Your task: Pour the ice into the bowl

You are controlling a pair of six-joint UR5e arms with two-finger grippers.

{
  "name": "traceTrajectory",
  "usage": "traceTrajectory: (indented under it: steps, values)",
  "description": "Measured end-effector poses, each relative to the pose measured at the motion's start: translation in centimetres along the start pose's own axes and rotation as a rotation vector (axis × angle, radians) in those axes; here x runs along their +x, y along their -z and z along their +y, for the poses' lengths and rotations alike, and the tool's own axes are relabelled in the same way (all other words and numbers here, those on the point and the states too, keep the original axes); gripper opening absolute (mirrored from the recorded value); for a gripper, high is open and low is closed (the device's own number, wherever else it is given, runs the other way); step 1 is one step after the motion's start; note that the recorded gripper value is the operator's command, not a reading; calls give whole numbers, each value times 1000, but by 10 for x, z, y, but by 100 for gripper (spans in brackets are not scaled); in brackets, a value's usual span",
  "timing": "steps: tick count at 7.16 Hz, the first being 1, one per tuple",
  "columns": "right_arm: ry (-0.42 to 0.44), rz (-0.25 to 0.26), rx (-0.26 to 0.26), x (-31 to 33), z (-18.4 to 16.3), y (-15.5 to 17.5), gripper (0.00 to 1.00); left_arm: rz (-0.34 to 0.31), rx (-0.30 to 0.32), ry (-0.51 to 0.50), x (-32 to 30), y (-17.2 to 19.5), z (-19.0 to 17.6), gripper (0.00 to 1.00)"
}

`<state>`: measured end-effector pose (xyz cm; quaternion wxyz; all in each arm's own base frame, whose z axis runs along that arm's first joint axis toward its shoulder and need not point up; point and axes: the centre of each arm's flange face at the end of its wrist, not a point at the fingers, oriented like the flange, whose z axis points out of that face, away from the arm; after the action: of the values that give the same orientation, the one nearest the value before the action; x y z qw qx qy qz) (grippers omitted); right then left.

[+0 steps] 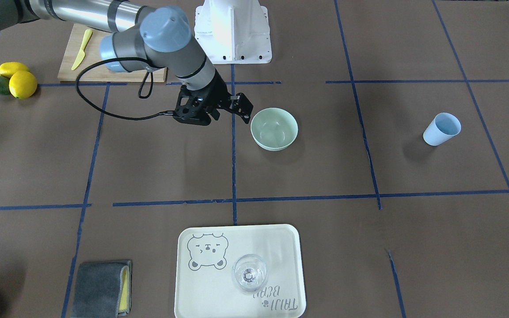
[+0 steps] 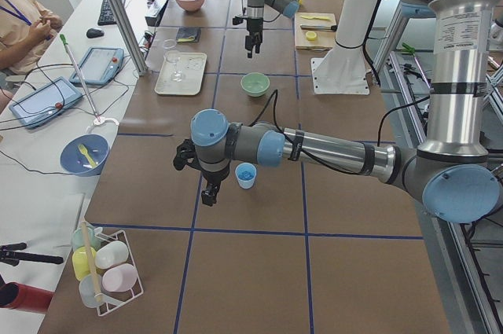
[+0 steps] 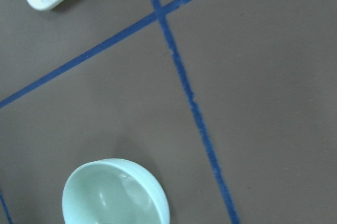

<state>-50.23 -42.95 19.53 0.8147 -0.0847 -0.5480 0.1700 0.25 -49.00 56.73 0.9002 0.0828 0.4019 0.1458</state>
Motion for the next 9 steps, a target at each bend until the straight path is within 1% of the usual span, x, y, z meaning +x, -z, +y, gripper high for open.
traceTrajectory:
  steps: [1,2,3,4,5,6,7,8,9]
  values:
    - [6,1,-2,38,-20,25,100,14,-18,-37,25,-16,-10,100]
    - [24,5,-1,66,-31,39,100,23,-9,-27,49,-18,-16,100]
    - [32,8,3,80,-36,44,100,33,9,-18,77,-14,-21,100]
    - [35,9,6,84,-38,46,100,38,22,-43,105,-13,-23,100]
    - [37,9,10,86,-39,47,100,29,39,-89,129,-17,-25,100]
    - [37,9,12,87,-40,47,100,8,69,-140,151,-23,-26,100]
    - [39,12,14,88,-41,46,100,-3,133,-180,165,-29,-16,100]
    - [44,17,17,90,-42,44,100,15,215,-201,156,-41,12,100]
    - [46,22,19,92,-44,43,100,36,268,-184,138,-55,44,100]
